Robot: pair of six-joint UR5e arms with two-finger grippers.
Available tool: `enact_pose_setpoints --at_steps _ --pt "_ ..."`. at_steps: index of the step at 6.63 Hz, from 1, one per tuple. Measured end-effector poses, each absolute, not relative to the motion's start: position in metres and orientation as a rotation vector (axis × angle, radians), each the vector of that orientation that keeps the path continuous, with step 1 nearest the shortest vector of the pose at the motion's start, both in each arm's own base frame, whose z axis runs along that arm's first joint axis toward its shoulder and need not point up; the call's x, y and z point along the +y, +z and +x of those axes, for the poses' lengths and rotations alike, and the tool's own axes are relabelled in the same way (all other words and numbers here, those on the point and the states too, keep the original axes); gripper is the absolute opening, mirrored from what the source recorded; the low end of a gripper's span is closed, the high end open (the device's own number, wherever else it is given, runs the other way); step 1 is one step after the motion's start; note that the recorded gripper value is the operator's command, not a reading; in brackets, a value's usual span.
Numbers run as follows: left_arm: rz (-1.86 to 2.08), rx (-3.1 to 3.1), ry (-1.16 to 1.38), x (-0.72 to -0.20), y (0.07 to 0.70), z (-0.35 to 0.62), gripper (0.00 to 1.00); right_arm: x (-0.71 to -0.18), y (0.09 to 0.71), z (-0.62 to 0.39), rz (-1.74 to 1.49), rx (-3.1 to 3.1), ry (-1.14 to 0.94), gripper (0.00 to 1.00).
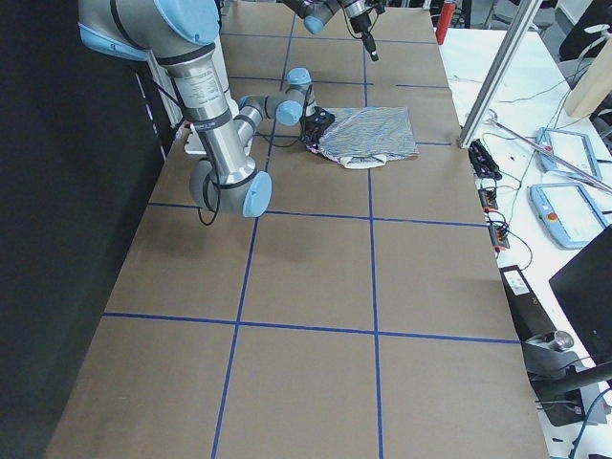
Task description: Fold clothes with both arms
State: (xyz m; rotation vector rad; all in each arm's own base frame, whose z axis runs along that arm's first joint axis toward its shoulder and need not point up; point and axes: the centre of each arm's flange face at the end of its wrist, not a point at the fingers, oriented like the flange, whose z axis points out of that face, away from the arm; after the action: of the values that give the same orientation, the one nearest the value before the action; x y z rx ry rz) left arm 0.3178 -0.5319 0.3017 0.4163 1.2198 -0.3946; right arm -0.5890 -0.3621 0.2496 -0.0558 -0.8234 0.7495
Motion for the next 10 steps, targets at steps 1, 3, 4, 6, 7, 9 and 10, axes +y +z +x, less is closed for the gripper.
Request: enact_pose_setpoints --at_steps 1,3,4,6,7,9,10 --pt "0.376 1.257 -0.425 -0.515 0.294 0.322 0.51 -0.359 0.245 -0.584 -0.056 -0.824 0.749 0.00" --pt "0.234 1.342 -0.489 -0.452 0.280 0.346 0.54 -0.340 0.233 -0.575 -0.062 -0.820 0.735 0.00" --pt "0.166 1.349 -0.532 -0.414 0.280 0.375 0.57 -0.330 0.230 -0.573 -0.064 -0.818 0.726 0.00" --pt "0.127 1.227 -0.571 -0.353 0.298 0.442 0.60 -0.324 0.227 -0.569 -0.066 -0.819 0.720 0.00" --pt "0.116 1.182 -0.556 -0.334 0.306 0.463 0.60 -0.324 0.227 -0.569 -0.067 -0.820 0.719 0.00" --pt "0.083 1.139 -0.504 -0.302 0.318 0.495 0.58 -0.323 0.227 -0.569 -0.066 -0.820 0.716 0.00" --pt "0.072 1.124 -0.488 -0.293 0.324 0.504 0.57 -0.323 0.226 -0.569 -0.066 -0.820 0.715 0.00"
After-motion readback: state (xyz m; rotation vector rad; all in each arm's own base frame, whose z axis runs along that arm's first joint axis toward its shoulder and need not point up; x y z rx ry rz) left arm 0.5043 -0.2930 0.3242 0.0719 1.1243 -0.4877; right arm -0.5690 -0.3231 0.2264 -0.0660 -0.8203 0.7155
